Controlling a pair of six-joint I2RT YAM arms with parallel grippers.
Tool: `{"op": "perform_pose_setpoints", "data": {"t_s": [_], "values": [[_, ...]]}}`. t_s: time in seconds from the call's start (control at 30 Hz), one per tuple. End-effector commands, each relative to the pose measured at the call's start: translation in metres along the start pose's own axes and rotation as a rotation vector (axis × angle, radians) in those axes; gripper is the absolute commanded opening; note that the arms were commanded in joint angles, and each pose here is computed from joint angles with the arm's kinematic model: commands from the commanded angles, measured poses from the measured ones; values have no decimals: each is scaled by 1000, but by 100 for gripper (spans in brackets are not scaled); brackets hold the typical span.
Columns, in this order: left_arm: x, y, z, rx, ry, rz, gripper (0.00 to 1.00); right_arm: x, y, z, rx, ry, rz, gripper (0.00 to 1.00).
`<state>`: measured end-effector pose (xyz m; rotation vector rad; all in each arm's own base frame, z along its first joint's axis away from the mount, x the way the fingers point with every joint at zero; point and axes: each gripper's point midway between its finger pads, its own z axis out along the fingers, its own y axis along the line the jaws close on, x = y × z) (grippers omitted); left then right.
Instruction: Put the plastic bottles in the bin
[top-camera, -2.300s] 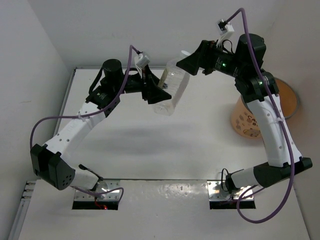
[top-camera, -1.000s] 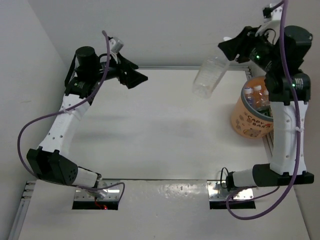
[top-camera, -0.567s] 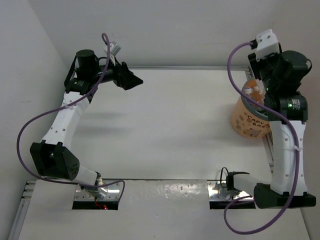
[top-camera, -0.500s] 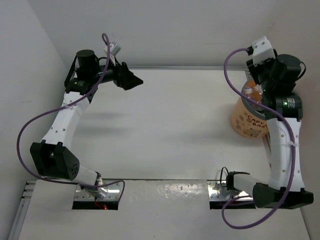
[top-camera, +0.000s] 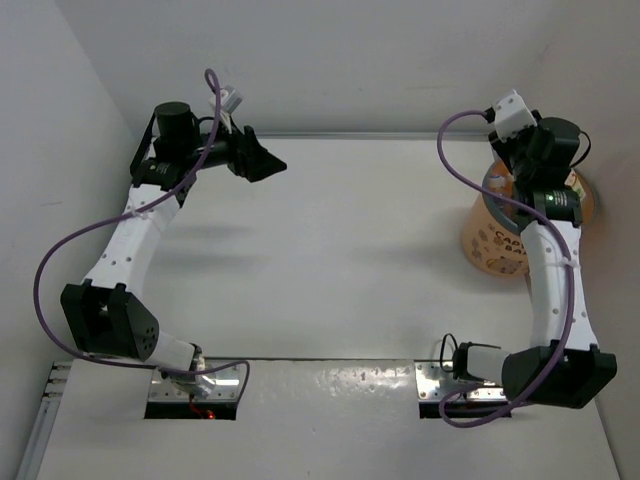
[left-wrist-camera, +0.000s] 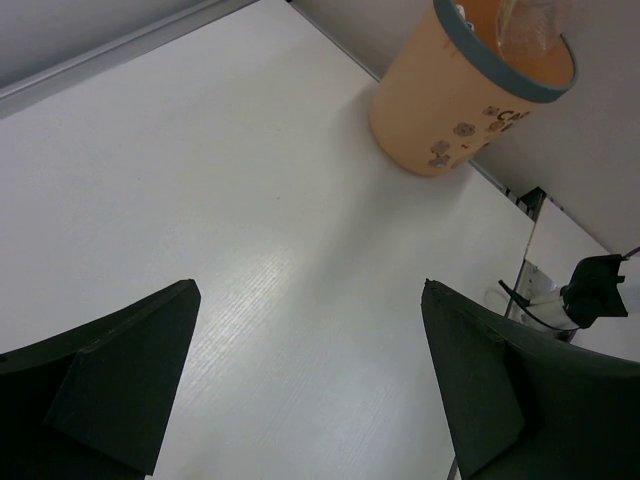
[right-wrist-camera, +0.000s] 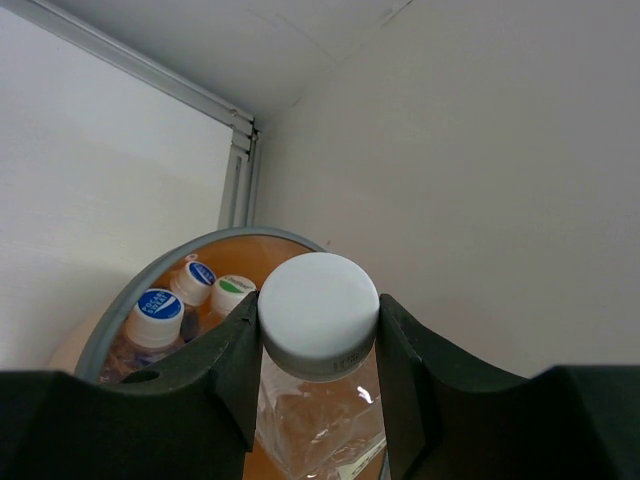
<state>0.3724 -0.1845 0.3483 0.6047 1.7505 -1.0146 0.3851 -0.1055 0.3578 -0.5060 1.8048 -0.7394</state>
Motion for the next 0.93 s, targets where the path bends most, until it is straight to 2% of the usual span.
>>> {"op": "perform_pose_setpoints", "data": {"t_s": [0.0,0.1,0.17,0.2,0.27,0.3,0.37,0.4,0.43,0.5,0.53,0.57,0.6,0.67,0.73,0.8,0.83,0.9], "values": [[-6,-7,-3,3,-21,26,100,-4,-10,14,45,-32,-28,19],[-6,-5,-3,-7,-23,26,100,0,-4,21,16,-12,-44,29],[-1,-3,-3,-9,-11,20,100,2,3,28,-17,-12,-45,41],[-1,1,-3,-32,-14,20,100,5,2,24,-17,7,-42,57],[3,7,-3,-57,-6,24,100,6,8,23,-54,22,-18,72],[7,12,-3,-89,4,8,100,6,9,21,-67,38,17,84],[10,19,-5,-129,15,14,100,8,20,16,-124,81,98,89],[15,28,-7,-178,30,14,100,-17,8,4,-141,44,188,100],[17,33,-8,-210,37,5,100,-18,13,-3,-176,69,213,100],[21,45,-11,-268,59,21,100,-52,-13,-18,-147,2,283,100],[18,53,-17,-332,68,24,100,-52,-3,-25,-201,18,322,100],[17,57,-20,-368,77,33,100,-77,-24,-42,-169,-52,341,100],[17,61,-24,-401,84,28,100,-77,-18,-49,-204,-35,379,100],[25,73,-34,-488,122,26,100,-94,-24,-72,-217,-91,450,100],[34,78,-44,-530,143,35,100,-89,-13,-82,-256,-69,481,100],[38,75,-58,-562,135,51,100,-96,-10,-109,-275,-116,537,100],[46,76,-64,-571,147,47,100,-82,6,-112,-302,-83,551,100],[44,70,-75,-592,127,59,100,-77,16,-128,-320,-98,590,100]]}}
